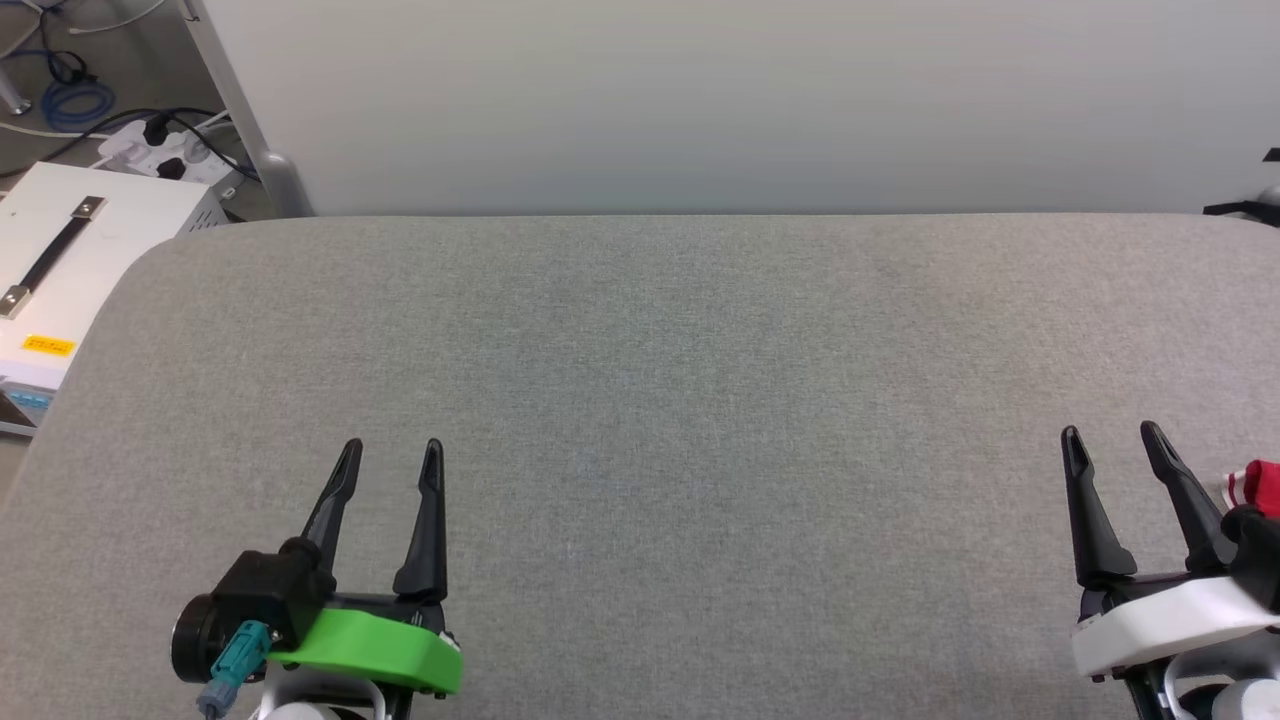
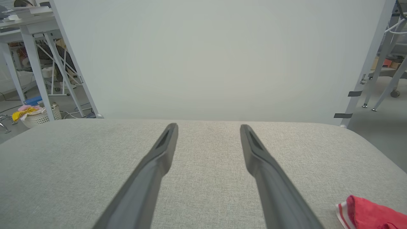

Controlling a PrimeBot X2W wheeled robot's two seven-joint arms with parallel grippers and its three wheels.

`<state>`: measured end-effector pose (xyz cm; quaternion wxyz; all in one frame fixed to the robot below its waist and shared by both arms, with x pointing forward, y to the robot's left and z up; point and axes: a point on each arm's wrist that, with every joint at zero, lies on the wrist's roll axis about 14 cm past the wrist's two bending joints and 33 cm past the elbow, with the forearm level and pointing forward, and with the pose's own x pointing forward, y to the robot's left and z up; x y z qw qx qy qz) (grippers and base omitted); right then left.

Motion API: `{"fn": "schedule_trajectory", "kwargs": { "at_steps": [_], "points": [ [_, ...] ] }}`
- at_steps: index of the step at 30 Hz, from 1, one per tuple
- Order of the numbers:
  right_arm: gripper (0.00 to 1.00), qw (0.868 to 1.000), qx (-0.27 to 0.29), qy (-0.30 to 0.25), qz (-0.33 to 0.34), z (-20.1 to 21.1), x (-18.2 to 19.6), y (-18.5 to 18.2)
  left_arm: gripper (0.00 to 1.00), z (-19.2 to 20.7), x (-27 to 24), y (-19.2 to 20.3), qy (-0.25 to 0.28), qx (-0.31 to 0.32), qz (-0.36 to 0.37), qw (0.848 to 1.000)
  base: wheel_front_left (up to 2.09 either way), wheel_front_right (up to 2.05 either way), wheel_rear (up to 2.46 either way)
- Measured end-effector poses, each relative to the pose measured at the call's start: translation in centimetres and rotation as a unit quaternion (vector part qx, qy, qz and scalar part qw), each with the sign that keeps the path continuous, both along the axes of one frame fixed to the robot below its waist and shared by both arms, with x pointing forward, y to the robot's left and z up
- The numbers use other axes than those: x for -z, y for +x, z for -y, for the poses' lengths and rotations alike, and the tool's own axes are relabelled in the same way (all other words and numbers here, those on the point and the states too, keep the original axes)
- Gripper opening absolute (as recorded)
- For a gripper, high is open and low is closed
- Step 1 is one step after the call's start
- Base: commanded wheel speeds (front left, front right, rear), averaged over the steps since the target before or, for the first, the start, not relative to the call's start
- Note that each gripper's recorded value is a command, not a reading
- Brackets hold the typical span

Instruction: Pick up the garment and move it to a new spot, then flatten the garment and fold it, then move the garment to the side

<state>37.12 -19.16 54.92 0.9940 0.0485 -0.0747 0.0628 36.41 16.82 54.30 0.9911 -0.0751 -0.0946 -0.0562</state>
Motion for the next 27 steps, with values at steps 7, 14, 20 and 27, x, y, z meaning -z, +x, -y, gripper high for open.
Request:
{"fn": "schedule_trajectory", "kwargs": {
  "at_steps": [7,14,20,27],
  "points": [
    [1.0,1.0,0.002,0.016,-0.004,-0.8,1.2,0.0,1.0,-1.1,0.1,-0.3,0.007,-0.018,-0.001,1.0,0.0,0.0,0.0],
    [1.0,1.0,-0.003,0.014,-0.012,-1.3,2.0,-0.1,1.0,-0.8,0.5,-0.2,0.0,-0.014,-0.006,1.0,0.0,0.0,0.0],
    [1.0,1.0,-0.004,0.015,-0.012,-1.4,2.1,-0.2,1.0,-0.6,0.6,-0.2,-0.001,-0.012,-0.008,1.0,0.0,0.0,0.0],
    [1.0,1.0,-0.006,0.015,-0.012,-1.5,2.2,-0.2,1.0,-0.5,0.7,-0.2,-0.002,-0.011,-0.01,1.0,0.0,0.0,0.0]
  ]
}}
